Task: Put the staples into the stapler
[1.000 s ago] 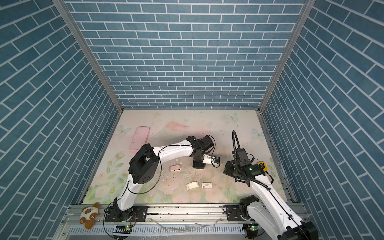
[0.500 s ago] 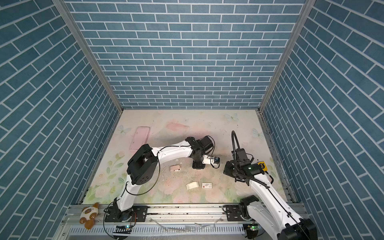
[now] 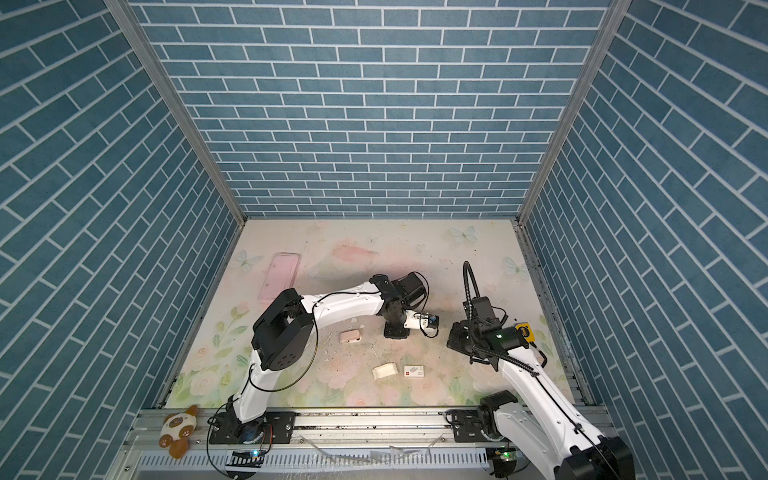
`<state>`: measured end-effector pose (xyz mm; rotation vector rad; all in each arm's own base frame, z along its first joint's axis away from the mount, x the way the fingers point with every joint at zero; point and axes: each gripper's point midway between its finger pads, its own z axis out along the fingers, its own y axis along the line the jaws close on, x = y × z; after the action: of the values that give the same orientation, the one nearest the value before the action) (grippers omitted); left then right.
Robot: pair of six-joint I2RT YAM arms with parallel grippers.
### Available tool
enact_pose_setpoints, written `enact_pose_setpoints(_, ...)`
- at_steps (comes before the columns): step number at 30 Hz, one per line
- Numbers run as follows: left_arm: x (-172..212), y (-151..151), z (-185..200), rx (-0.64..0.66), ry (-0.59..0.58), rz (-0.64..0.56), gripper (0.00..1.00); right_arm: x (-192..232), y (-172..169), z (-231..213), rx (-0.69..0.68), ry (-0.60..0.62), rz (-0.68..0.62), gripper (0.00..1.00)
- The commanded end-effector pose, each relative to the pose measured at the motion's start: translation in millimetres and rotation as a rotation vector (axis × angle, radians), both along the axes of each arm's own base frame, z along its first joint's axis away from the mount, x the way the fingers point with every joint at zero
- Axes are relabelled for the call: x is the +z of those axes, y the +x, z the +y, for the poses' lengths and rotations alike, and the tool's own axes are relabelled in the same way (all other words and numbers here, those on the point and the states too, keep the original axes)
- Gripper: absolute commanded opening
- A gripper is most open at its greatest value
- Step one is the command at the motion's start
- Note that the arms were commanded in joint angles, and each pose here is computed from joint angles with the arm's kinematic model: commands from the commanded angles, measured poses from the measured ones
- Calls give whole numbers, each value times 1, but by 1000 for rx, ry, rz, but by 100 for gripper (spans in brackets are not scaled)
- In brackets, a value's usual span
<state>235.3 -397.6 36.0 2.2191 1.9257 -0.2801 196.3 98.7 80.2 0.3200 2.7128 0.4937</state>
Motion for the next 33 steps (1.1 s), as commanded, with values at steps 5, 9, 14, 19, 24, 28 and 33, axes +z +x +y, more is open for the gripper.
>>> enact_pose_setpoints(5,-3,-24,19,-24,64,72,25,-2,0,-5,-13,-20,3,6)
enact_pose_setpoints(9,-3,-23,19,-24,61,73,27,-2,-1,-5,-13,-20,2,6)
enact_pose_setpoints(14,-3,-23,20,-23,65,71,31,-1,0,-5,-14,-21,0,6)
enact_pose_setpoints(19,0,-21,19,-17,54,63,37,1,1,-4,-14,-19,-5,7)
enact_pose_setpoints(24,6,-19,18,-15,40,61,42,2,2,-4,-12,-22,-5,7)
enact_pose_setpoints(28,11,-22,19,-26,32,69,51,5,4,-5,-13,-28,-14,9)
enact_pose_setpoints(33,22,-26,22,-40,13,70,59,12,12,-1,7,-12,-61,18)
